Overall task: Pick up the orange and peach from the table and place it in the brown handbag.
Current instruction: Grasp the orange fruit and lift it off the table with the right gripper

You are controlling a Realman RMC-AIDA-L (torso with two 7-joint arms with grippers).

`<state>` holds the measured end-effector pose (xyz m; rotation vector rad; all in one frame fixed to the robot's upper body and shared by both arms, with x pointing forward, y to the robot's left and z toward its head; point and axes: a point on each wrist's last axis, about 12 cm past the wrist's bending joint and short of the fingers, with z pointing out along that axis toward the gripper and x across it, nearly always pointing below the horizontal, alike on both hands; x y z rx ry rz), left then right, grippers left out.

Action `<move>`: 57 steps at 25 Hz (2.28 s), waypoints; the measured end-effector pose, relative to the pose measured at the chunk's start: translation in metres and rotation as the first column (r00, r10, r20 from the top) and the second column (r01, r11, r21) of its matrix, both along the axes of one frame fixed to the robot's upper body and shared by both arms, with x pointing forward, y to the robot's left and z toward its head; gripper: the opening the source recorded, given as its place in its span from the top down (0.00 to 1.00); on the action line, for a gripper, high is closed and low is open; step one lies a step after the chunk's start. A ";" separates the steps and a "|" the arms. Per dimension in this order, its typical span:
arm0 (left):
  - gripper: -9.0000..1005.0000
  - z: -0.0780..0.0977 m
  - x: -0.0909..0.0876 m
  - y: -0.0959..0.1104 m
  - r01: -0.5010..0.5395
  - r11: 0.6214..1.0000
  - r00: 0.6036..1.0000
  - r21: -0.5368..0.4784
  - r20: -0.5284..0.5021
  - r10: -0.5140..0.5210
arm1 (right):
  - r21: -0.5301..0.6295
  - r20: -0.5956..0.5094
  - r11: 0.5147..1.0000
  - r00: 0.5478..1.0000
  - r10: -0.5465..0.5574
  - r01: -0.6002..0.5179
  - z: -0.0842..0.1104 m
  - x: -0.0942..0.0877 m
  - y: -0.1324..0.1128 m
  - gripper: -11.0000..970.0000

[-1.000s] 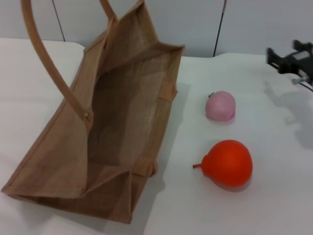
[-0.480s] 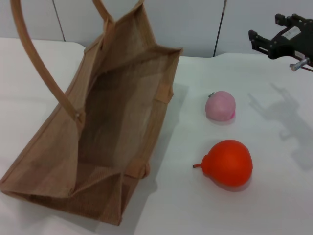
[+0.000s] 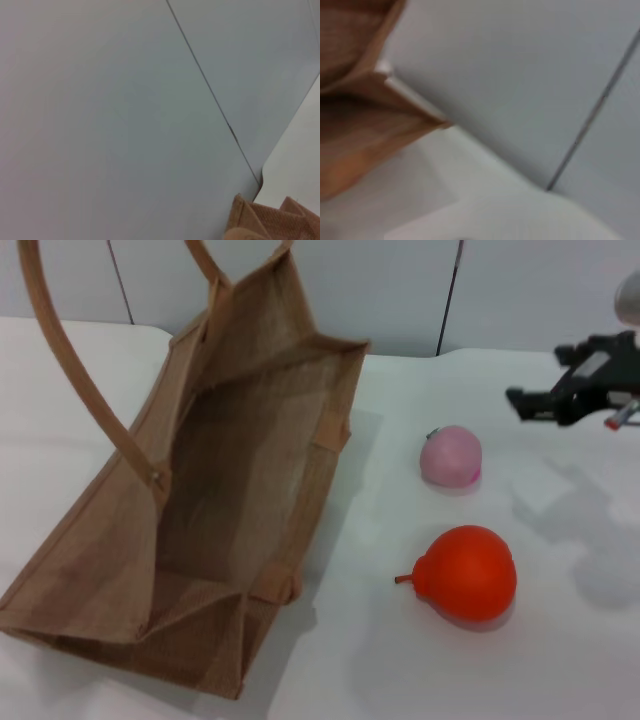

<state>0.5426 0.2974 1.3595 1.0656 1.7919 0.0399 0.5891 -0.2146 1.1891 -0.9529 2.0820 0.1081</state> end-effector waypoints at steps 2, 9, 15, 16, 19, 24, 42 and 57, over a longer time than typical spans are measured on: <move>0.87 0.000 0.000 0.001 -0.003 1.000 1.000 0.001 -0.001 0.003 | -0.010 -0.051 0.999 0.998 0.035 -0.035 0.008 -0.008 0.007 0.31; 0.87 -0.001 -0.001 0.002 -0.008 1.000 1.000 0.007 0.000 0.008 | -0.073 -0.241 0.987 0.963 0.123 -0.144 0.015 -0.030 0.023 0.32; 0.87 -0.001 -0.001 0.001 -0.001 1.000 1.000 0.013 -0.004 0.001 | -0.109 -0.357 0.977 0.925 0.133 -0.183 0.000 -0.030 0.028 0.32; 0.87 -0.001 -0.001 0.001 -0.001 1.000 1.000 0.013 -0.004 0.001 | -0.109 -0.357 0.977 0.925 0.133 -0.183 0.000 -0.030 0.028 0.32; 0.87 -0.003 -0.002 0.003 -0.008 1.000 1.000 0.011 -0.008 0.009 | -0.116 -0.395 0.974 0.909 0.132 -0.192 -0.005 -0.030 0.029 0.32; 0.87 -0.005 -0.002 0.004 -0.013 1.000 1.000 0.013 -0.013 0.013 | -0.125 -0.424 0.969 0.894 0.142 -0.214 -0.009 -0.032 0.032 0.32; 0.87 -0.006 -0.001 0.005 -0.020 1.000 1.000 0.017 -0.018 0.020 | -0.088 -0.498 0.971 0.854 0.150 -0.221 -0.030 -0.020 0.040 0.33; 0.87 -0.009 0.001 0.005 -0.014 1.000 0.999 0.013 -0.031 0.015 | -0.101 -0.534 0.969 0.834 0.137 -0.224 -0.046 -0.007 0.044 0.34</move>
